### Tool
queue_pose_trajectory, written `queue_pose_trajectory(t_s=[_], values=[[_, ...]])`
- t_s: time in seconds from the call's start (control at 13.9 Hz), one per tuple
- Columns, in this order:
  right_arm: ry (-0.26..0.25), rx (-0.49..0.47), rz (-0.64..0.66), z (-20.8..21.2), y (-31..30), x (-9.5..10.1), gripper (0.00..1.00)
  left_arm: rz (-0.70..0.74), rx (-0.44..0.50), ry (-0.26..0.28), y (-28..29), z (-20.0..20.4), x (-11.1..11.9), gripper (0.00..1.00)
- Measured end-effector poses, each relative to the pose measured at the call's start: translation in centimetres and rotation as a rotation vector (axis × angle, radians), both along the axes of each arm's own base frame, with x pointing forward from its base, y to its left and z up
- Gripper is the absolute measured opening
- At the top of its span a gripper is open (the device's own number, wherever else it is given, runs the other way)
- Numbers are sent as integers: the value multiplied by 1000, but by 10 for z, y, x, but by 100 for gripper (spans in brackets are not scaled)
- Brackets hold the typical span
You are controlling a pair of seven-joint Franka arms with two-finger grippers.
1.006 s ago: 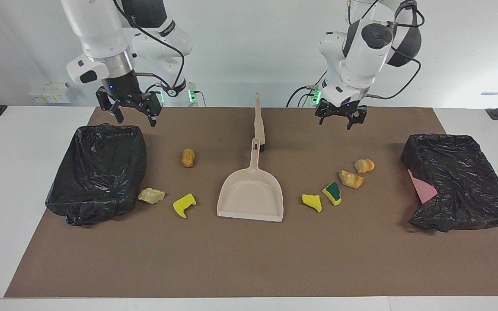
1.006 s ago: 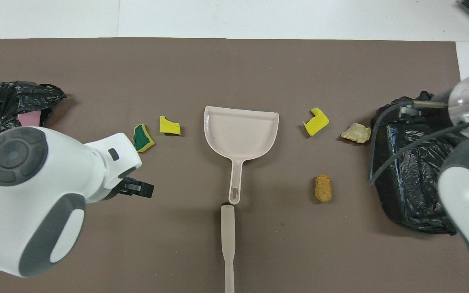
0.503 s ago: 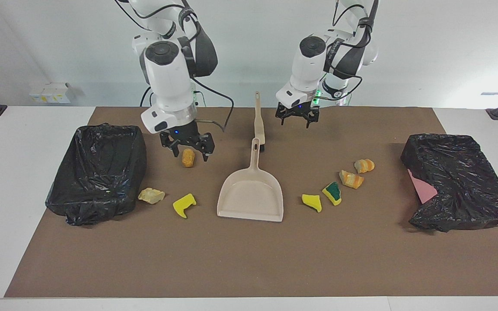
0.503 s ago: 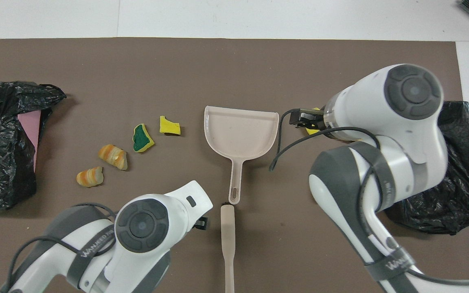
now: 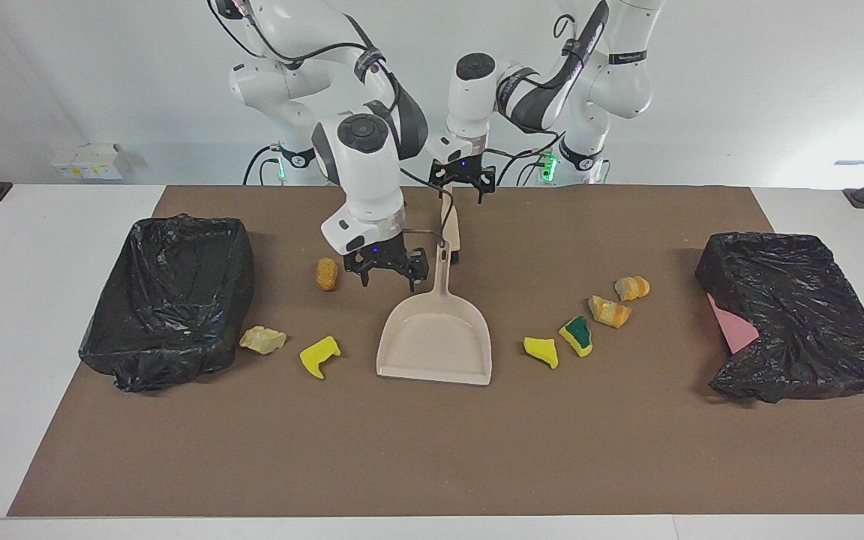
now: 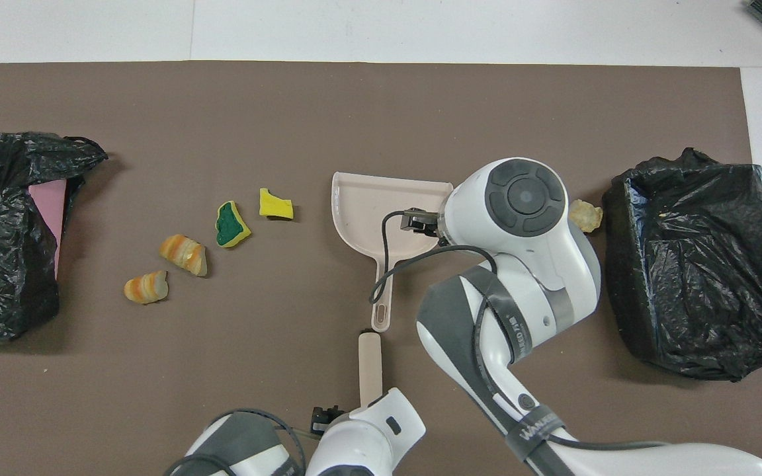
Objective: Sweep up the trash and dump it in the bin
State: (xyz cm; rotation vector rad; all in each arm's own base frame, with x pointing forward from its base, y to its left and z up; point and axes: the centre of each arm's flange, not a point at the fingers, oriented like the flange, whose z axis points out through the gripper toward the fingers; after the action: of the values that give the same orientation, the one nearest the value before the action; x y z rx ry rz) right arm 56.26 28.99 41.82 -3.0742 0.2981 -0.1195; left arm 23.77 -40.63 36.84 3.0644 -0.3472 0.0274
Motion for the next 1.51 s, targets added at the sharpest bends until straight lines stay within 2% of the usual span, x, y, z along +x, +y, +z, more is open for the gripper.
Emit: queue_pose_trajectory(t_s=[0.14, 0.5, 0.72, 0.79, 0.86, 1.01, 1.15, 1.22, 1.29, 1.44, 1.51], values=[[-2, 9, -2, -14, 26, -9, 100, -7, -3, 1, -9, -12, -21, 100], [8, 18, 9, -71, 77, -28, 100, -10, 25, 16, -4, -37, -44, 100], [24, 10, 23, -79, 82, -38, 100, 0, 24, 16, -3, -42, -50, 100], [30, 8, 30, -80, 84, -42, 100, 14, 22, 16, -3, -41, -49, 94], [34, 7, 34, -81, 85, -46, 100, 36, 21, 17, -3, -41, -49, 93], [37, 5, 37, -81, 85, -49, 100, 60, 21, 18, -3, -41, -49, 70], [38, 5, 36, -82, 85, -49, 95, 70, 21, 19, -3, -41, -48, 48], [38, 5, 36, -82, 84, -49, 86, 75, 20, 19, -2, -41, -47, 33], [39, 7, 34, -81, 84, -49, 74, 85, 20, 20, 0, -39, -44, 25], [40, 10, 30, -81, 84, -48, 47, 113, 24, 23, 6, -35, -33, 25], [39, 11, 30, -80, 84, -48, 37, 128, 31, 28, 11, -32, -27, 25]])
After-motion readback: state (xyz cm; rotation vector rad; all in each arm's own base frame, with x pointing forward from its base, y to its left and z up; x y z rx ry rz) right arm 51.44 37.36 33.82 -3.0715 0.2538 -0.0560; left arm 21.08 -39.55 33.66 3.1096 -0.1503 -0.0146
